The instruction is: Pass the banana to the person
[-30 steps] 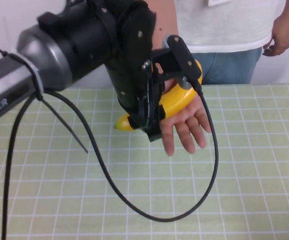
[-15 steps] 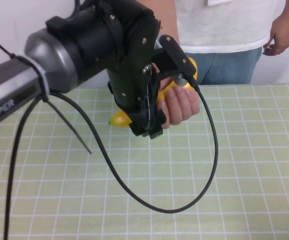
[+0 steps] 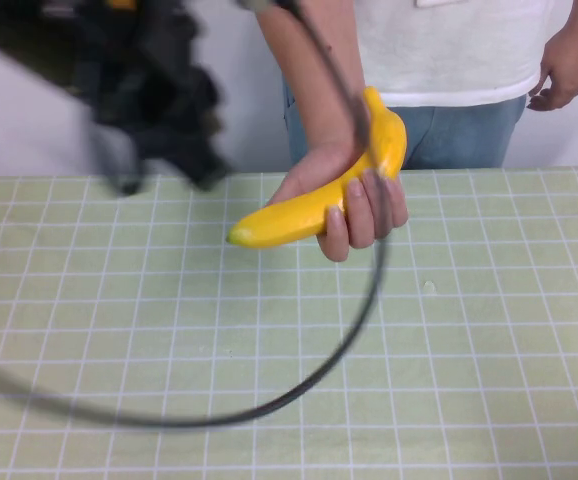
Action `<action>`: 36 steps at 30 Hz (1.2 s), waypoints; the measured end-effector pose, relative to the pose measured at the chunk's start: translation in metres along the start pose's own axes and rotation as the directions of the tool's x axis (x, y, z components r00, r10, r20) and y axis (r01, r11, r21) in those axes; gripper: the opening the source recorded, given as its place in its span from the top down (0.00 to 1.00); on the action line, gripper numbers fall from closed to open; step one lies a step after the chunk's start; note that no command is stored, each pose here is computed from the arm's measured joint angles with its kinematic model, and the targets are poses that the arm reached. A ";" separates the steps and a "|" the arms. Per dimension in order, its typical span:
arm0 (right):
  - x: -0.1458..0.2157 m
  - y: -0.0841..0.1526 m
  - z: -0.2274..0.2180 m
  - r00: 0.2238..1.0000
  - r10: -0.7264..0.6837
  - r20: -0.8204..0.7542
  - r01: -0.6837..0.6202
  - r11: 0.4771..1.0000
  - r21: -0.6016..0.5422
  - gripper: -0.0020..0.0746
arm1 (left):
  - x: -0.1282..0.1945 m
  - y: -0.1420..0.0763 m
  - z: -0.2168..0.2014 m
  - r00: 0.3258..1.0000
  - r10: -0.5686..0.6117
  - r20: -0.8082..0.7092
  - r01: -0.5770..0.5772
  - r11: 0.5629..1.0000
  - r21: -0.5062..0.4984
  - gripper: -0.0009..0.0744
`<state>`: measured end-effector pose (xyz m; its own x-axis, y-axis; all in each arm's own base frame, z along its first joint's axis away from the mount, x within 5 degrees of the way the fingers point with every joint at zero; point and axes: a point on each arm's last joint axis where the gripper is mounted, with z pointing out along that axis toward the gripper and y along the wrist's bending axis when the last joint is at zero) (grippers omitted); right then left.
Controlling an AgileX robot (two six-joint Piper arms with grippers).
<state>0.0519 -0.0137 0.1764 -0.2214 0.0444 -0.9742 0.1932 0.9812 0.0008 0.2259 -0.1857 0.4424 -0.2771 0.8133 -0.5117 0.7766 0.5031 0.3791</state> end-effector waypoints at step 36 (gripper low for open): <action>0.000 0.000 0.000 1.000 0.000 0.000 0.000 1.000 0.000 0.99 | 0.203 -0.079 -0.049 0.965 -0.261 0.038 0.263 0.963 -0.050 0.99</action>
<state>0.0519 -0.0137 0.1764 -0.2214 0.0444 -0.9742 0.1932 0.9812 0.0008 0.0803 -0.0459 0.3458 -0.4487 0.6419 -0.6218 0.6469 0.7133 0.2695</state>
